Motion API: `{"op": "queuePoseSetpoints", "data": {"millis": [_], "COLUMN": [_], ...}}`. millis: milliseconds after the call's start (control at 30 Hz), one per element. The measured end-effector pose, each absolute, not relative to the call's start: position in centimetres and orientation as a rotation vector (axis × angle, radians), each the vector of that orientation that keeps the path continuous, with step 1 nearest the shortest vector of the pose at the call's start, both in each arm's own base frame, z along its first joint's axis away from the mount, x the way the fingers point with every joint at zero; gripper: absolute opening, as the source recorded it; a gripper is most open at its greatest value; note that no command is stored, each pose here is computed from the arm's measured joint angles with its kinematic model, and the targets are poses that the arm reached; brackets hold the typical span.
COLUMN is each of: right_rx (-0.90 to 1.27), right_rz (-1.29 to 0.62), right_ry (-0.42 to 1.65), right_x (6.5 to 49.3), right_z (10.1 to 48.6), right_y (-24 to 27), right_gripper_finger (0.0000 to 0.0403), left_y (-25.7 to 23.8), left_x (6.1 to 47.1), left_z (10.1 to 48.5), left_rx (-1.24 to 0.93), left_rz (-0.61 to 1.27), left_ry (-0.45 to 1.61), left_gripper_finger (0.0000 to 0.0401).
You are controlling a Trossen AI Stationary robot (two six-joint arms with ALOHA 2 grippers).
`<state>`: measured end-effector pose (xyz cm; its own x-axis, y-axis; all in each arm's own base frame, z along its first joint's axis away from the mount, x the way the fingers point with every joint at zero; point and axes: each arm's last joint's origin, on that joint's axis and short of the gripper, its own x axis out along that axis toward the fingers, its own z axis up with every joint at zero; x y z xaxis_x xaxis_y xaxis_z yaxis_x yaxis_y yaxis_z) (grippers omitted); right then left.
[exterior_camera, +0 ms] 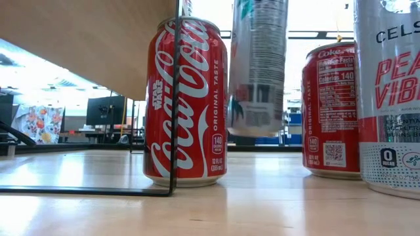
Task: Place canned beverage on shelf
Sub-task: Put the left white yellow soda can on the shelf
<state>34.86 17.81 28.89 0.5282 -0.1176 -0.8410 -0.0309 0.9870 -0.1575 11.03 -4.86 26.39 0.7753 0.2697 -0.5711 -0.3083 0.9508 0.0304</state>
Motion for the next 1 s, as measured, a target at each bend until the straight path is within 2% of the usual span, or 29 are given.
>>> {"op": "queuePoseSetpoints", "data": {"millis": [500, 733, 1000], "right_rx": [-0.210, -0.180, -0.083], "right_rz": [-0.004, -0.052, -0.056], "right_ry": [1.102, 1.081, 0.972], "right_x": [35.9, 34.4, 31.5], "right_z": [29.8, 30.5, 28.6], "right_y": [12.3, 9.3, 6.8], "right_gripper_finger": [0.0279, 0.0279, 0.0280], "left_y": [-4.9, -4.9, -4.9], "left_x": [11.0, 11.0, 11.0], "left_z": [26.4, 26.4, 26.4], "left_rx": [-0.064, -0.061, -0.061], "left_rz": [0.313, 0.312, 0.312], "left_ry": [0.608, 0.609, 0.608], "left_gripper_finger": [0.0178, 0.0178, 0.0178]}}
